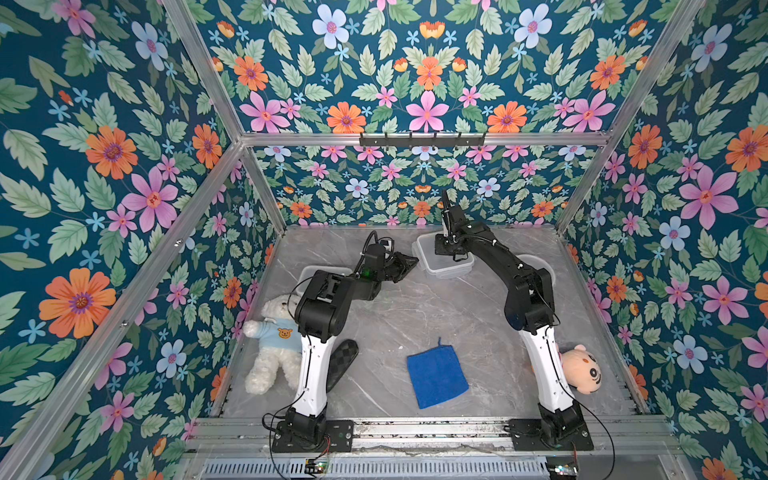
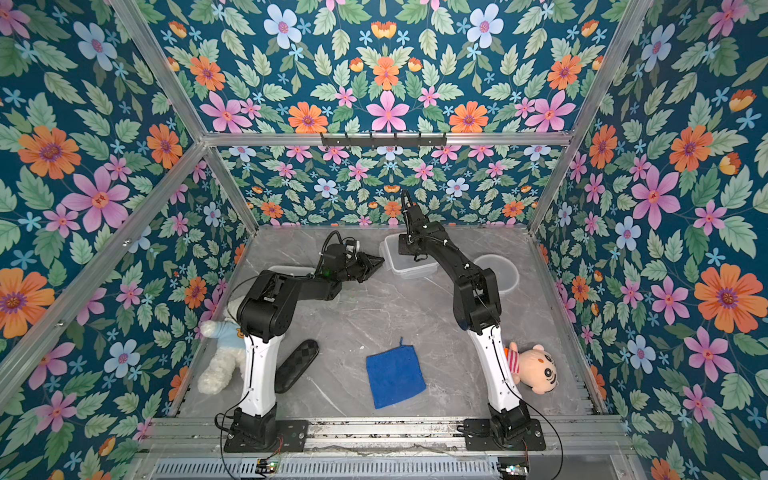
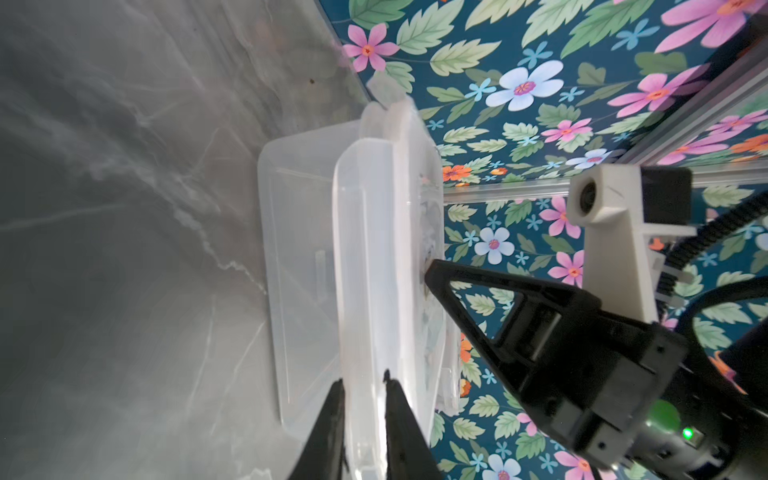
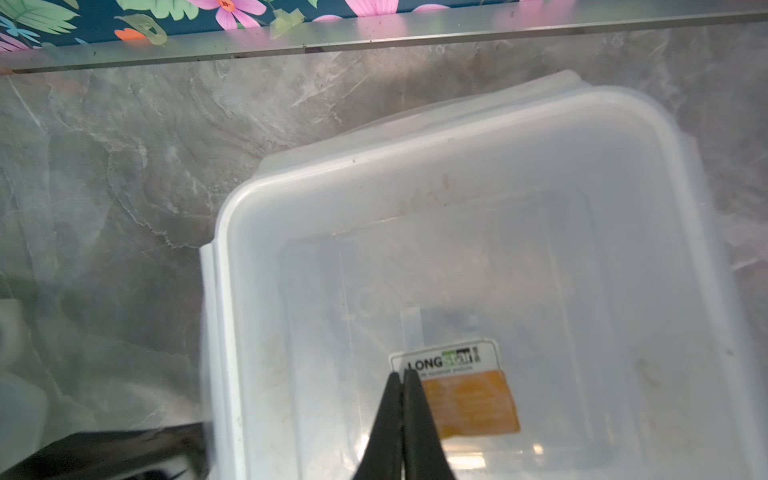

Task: Wipe the insides of the lunch boxes
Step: Open the fastener of the lunch box, then open the lid of the lunch box.

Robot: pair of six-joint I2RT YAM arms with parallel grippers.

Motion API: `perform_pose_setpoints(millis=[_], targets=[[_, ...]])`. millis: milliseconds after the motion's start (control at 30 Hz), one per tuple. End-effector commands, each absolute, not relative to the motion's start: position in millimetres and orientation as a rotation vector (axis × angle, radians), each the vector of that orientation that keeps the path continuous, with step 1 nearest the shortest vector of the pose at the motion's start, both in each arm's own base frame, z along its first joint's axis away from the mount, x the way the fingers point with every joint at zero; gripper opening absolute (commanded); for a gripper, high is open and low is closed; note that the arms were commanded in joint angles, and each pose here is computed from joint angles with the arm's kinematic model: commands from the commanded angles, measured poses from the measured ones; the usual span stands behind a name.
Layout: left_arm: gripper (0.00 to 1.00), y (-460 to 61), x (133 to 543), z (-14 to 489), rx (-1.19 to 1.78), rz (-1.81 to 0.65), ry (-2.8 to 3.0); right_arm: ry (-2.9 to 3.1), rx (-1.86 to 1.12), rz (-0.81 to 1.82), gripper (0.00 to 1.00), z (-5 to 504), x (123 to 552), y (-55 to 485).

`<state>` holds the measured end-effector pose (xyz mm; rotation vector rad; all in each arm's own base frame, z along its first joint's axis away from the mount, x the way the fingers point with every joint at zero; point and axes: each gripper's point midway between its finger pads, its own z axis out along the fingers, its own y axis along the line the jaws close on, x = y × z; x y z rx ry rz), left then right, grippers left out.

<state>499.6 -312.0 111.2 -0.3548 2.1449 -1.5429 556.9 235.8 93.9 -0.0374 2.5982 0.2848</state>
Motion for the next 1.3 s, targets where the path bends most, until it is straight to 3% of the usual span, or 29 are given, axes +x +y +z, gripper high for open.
perform_pose_setpoints(millis=[0,233,267,400,467,567,1000,1267], targets=[[0.22,-321,491,152,-0.155,-1.525,2.127,2.902,-0.078,0.205,0.00,62,489,218],[0.25,-330,493,178,-0.075,-1.300,2.206,2.773,0.045,0.500,0.00,128,492,194],[0.26,-339,491,176,-0.049,-1.282,2.228,2.750,0.093,0.566,0.04,132,495,184],[0.29,-382,487,165,0.045,-1.266,2.286,2.674,0.294,0.799,0.33,133,506,144],[0.30,-397,488,157,0.064,-1.268,2.311,2.623,0.362,0.947,0.43,131,514,134],[0.30,-409,494,145,0.067,-1.266,2.333,2.550,0.397,1.102,0.49,130,528,130],[0.30,-397,510,101,-0.003,-1.136,2.428,2.517,0.533,1.313,0.57,89,563,144],[0.29,-382,506,78,-0.034,-1.101,2.475,2.339,0.503,1.490,0.58,108,572,155]])
